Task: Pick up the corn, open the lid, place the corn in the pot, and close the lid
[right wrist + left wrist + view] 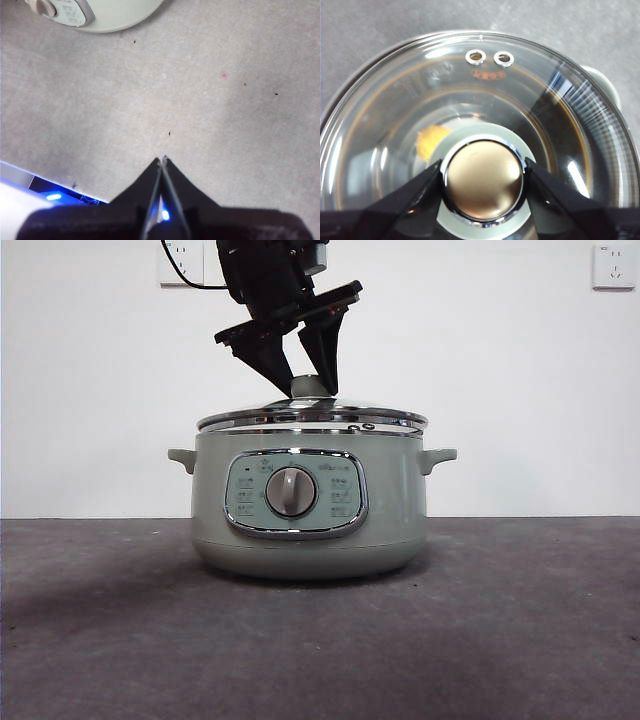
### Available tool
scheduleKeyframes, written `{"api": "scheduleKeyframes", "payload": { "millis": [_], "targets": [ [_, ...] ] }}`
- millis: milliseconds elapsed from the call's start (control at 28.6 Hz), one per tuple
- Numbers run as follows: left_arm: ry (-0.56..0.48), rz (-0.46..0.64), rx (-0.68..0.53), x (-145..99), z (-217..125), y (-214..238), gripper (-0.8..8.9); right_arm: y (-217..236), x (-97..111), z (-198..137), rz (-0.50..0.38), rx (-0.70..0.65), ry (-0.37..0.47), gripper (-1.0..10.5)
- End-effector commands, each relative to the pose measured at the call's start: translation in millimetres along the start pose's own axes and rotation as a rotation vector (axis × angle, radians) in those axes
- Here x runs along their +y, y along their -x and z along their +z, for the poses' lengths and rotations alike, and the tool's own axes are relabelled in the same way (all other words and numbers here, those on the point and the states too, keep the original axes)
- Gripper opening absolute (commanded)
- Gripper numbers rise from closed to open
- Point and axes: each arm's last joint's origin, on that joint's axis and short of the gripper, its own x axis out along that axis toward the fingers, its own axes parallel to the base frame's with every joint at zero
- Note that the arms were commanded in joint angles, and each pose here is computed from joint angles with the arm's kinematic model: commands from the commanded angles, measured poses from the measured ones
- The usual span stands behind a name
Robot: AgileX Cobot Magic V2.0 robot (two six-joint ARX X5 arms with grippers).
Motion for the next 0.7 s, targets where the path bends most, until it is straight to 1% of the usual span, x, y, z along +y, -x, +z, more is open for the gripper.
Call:
{"api": "scheduleKeyframes", "payload": {
  "millis": [35,315,420,525,700],
  "targets": [
    [-0.006,0.003,0.058,-0.8,-5.8,-25.8,-0.09,-1.4,-0.1,-2.3,-0.002,0.01,-0.009,-0.1],
    [-0.027,0.028,0.113,-0.3,-11.1,-27.0,-0.09,-1.4,-0.1,-2.5,-0.002,0.012,-0.009,-0.1],
    [-0.047,0.059,0.114,0.7,-11.1,-27.0,-0.09,-1.4,-0.1,-2.5,-0.003,0.012,-0.009,-0.1],
    [-0.054,0.062,0.099,0.7,-9.6,-27.1,-0.09,-1.4,-0.1,-2.6,-0.002,0.013,-0.009,-0.1],
    [-0.107,0.075,0.093,1.1,-8.8,-27.2,-0.09,-1.4,-0.1,-2.5,-0.003,0.012,-0.009,-0.1]
  ]
}}
